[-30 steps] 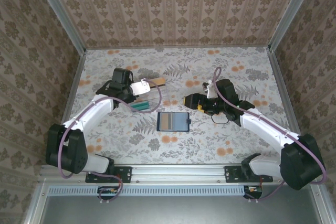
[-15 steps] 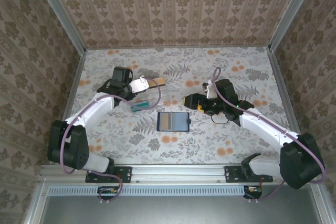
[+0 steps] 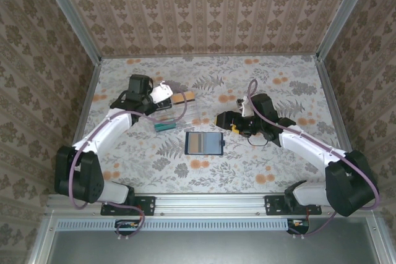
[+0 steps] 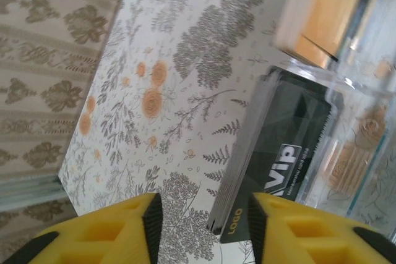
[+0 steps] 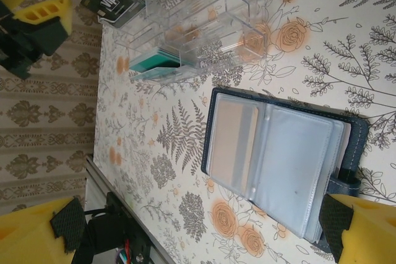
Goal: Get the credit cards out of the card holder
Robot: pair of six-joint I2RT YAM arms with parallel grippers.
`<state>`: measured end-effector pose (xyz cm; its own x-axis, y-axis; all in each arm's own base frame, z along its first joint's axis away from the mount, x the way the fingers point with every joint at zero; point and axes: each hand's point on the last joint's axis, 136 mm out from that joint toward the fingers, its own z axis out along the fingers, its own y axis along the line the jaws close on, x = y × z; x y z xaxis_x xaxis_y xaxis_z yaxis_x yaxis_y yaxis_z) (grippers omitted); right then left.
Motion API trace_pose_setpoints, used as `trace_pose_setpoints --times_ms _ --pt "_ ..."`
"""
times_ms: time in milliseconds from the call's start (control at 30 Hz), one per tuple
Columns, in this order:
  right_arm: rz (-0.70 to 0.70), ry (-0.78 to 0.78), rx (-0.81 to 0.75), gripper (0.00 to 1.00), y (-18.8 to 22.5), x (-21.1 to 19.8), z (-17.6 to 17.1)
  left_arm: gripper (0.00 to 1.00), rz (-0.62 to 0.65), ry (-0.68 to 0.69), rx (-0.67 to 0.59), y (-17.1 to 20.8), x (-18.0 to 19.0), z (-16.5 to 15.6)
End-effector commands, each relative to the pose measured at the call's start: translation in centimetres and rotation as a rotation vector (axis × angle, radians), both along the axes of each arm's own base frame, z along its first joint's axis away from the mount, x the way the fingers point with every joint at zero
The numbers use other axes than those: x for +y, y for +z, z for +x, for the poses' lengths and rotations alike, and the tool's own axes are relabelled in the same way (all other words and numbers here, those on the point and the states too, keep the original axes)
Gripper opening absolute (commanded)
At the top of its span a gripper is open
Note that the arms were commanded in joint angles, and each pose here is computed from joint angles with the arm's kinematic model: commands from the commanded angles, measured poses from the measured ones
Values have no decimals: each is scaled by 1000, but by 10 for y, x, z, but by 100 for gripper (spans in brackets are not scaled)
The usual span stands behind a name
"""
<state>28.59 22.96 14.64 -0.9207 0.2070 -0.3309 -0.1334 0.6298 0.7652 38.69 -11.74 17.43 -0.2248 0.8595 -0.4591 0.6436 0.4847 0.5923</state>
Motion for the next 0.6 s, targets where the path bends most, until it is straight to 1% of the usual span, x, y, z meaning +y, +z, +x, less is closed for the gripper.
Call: trace_pose_setpoints --times_ms 0,133,233,267,300,333,367,467,567 --pt "-21 -7 -22 100 4 0 6 50 -205 154 -82 49 4 5" --pt "-90 12 -7 98 -7 0 3 48 -424 272 -45 68 2 -10" --pt "-156 34 3 89 -19 3 0 49 -601 354 52 71 -3 -29" --pt "-182 45 5 84 -24 4 -3 48 -664 396 98 70 -5 -37" --pt "-204 49 7 78 -28 5 -3 47 -718 417 147 69 -9 -45" --pt "-217 51 3 74 -28 6 -4 47 -766 435 193 66 -12 -53" --pt "-244 58 25 68 -40 7 -5 46 -821 452 246 62 -17 -61" --pt "-293 76 54 51 -56 10 -9 41 -950 524 372 48 -26 -81" --pt "-339 92 75 40 -72 14 -12 37 -1072 569 516 27 -41 -100"
